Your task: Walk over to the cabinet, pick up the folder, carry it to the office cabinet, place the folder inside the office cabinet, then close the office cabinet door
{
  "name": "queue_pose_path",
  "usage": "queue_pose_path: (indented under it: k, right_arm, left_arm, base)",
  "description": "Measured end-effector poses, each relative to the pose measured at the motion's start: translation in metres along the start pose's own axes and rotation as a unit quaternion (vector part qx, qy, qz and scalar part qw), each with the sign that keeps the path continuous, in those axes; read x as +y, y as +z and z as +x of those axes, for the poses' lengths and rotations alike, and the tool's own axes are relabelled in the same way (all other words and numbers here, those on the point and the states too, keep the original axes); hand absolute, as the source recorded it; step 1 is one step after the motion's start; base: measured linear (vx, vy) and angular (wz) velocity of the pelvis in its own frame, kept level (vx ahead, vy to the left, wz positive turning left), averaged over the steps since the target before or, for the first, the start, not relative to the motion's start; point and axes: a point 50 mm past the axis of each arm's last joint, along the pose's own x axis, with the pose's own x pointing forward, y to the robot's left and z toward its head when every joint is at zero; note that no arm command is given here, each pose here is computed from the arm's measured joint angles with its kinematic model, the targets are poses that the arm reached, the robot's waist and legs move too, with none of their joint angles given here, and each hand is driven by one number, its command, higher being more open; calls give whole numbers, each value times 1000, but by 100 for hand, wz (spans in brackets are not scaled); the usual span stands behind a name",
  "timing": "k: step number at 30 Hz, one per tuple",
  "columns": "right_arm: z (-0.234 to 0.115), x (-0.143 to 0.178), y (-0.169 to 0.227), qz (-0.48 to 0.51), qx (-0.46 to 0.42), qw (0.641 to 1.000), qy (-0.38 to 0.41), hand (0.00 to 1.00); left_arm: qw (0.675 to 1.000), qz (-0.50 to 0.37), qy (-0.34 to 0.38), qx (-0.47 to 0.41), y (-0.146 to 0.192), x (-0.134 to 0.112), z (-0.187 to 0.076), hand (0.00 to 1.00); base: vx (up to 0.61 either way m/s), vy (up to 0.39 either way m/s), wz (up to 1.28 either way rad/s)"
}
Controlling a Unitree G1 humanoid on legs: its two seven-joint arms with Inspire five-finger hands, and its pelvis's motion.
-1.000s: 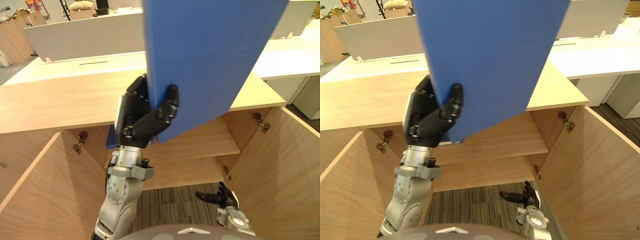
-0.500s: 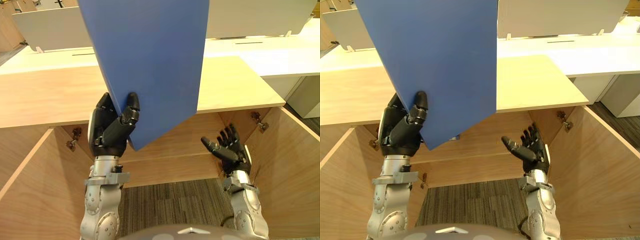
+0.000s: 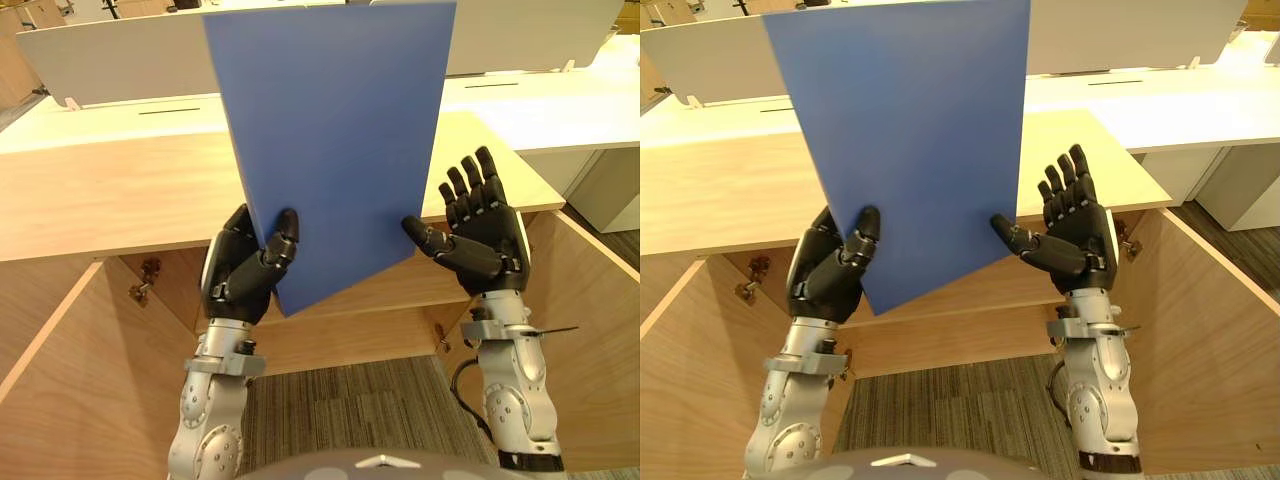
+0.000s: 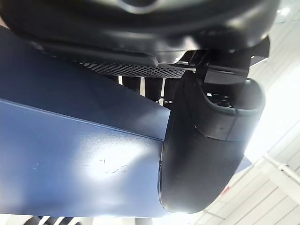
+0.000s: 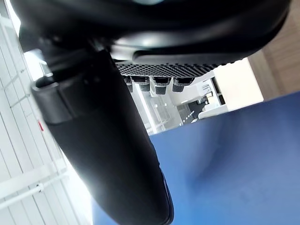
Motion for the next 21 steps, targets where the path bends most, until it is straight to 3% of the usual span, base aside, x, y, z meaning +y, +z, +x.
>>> queue_pose_path:
  k: [8,16,17,21]
  right_arm:
    - [22,6,6,-36,0,996,78,100]
    - [34,-12,-9,-88,78,985,126,100]
    - [35,-15,-13,-86,92,983,131,0]
    - [36,-22,-21,-72,118,982,128,0]
  left_arm:
    - [999,-4,-31,16,-5,-1,4,0]
    - [998,15,-42,42,-10,14,10,0]
    - [998,18,-42,44,-11,18,13,0]
    - [997,25,-45,51,-11,22,14,0]
  base:
    - [0,0,0]
    - [-4,1,0]
    - [0,0,3]
    - [0,0,2]
